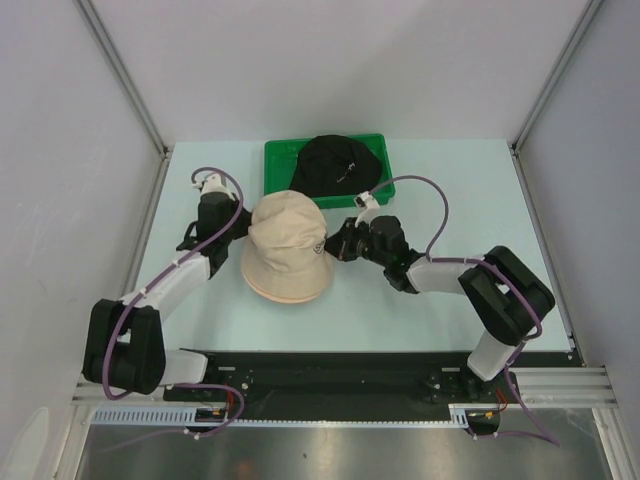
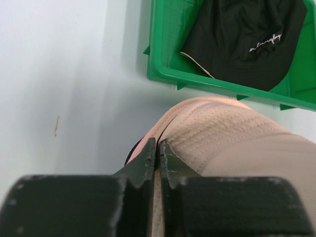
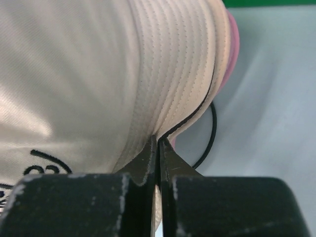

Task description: Stack the hats

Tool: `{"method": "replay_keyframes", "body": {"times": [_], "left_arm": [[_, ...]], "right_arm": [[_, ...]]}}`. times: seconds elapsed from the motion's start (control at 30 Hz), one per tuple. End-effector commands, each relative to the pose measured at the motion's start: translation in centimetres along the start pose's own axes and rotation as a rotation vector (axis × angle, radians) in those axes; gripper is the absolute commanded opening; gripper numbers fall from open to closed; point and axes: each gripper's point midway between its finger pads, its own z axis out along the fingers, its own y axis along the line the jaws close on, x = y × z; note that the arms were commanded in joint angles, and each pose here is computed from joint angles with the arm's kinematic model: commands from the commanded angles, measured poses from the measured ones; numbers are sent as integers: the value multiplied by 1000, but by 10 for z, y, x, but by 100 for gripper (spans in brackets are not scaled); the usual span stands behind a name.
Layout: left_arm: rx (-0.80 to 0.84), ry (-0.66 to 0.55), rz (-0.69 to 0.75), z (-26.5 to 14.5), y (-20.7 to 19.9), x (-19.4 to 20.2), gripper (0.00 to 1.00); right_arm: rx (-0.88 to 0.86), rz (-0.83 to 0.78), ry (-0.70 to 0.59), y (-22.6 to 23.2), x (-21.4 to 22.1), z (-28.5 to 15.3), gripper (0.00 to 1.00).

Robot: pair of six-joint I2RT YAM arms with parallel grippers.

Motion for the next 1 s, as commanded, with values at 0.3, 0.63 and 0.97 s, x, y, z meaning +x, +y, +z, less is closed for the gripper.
{"method": "replay_keyframes", "body": {"times": [0.3,0.63,0.97], "left_arm": [[-248,-43,-82,-58,57,-34,100],[17,-19,-245,-112,34,10,100],[39,8,-329,-144,38,42,100]], "right_arm": [[195,71,173,15,85,-39,9],[197,52,137,37,71,-64,71],[113,11,-17,27,-23,-113,81]]}}
